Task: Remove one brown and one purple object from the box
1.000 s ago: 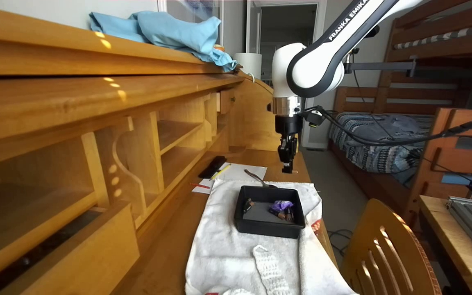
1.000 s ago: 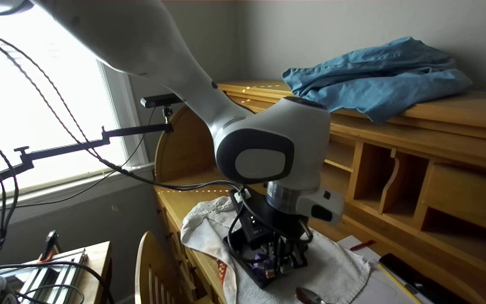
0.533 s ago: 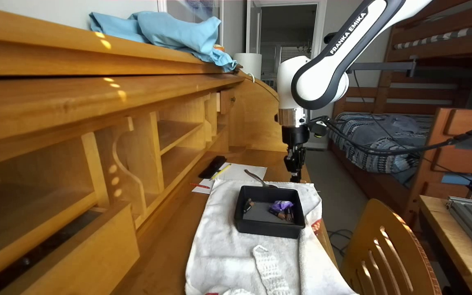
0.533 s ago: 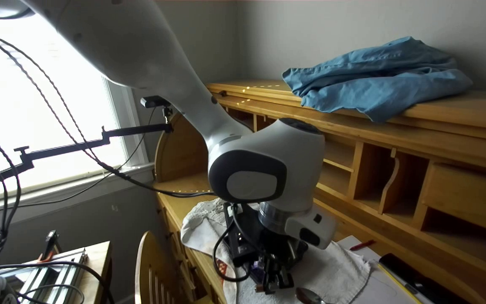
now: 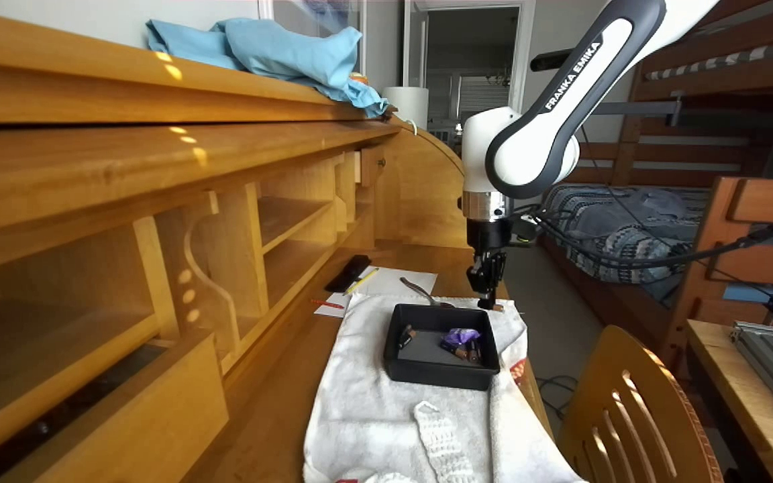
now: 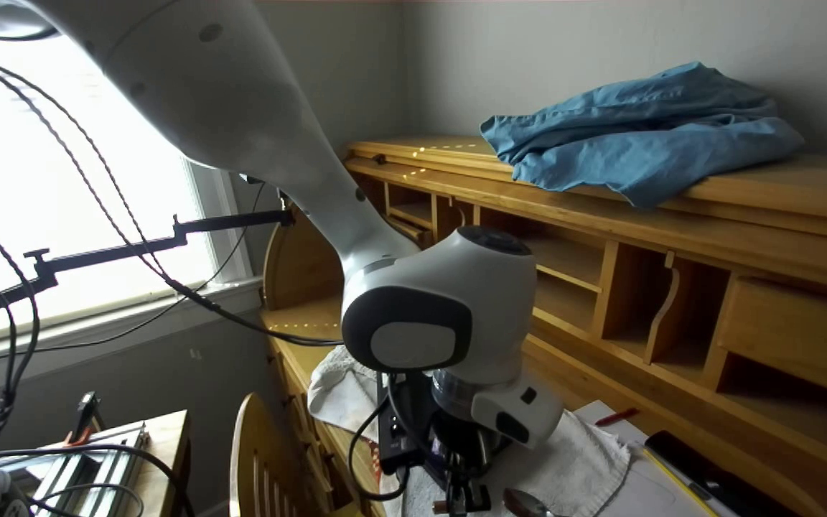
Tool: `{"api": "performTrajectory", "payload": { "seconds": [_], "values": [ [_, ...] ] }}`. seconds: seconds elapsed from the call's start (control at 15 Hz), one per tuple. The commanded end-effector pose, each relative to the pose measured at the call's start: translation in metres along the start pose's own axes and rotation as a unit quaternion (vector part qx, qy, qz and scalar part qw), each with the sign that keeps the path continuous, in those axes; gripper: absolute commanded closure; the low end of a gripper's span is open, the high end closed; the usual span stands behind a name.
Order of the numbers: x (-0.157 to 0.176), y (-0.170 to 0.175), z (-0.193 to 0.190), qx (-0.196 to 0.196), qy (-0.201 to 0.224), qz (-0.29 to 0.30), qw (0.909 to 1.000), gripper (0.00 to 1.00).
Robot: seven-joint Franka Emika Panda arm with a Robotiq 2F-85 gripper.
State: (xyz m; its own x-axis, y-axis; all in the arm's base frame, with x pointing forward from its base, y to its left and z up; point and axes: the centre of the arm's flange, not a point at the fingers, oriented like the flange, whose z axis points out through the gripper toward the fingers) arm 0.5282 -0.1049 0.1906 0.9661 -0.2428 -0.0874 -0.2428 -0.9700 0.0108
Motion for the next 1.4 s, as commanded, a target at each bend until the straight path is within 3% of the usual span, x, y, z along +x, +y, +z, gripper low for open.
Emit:
{"api": "performTrajectory", "payload": {
  "seconds": [0.0, 0.07, 0.13, 0.2, 0.73, 1.2, 1.33],
  "values": [
    [0.002, -0.002, 0.008, 0.008, 0.019, 0.017, 0.9996, 0.96],
    [0.004, -0.003, 0.009, 0.008, 0.019, 0.018, 0.9996, 0.96],
    [0.004, -0.004, 0.010, 0.010, 0.019, 0.018, 0.9996, 0.59],
    [0.004, -0.005, 0.011, 0.011, 0.018, 0.020, 0.9996, 0.58],
    [-0.007, -0.003, -0.014, 0.009, 0.025, 0.039, 0.9989, 0.02],
    [-0.006, -0.022, -0.069, 0.040, 0.035, 0.048, 0.9974, 0.00],
    [-0.002, -0.031, -0.080, 0.053, 0.021, 0.051, 0.9970, 0.00]
  ]
}}
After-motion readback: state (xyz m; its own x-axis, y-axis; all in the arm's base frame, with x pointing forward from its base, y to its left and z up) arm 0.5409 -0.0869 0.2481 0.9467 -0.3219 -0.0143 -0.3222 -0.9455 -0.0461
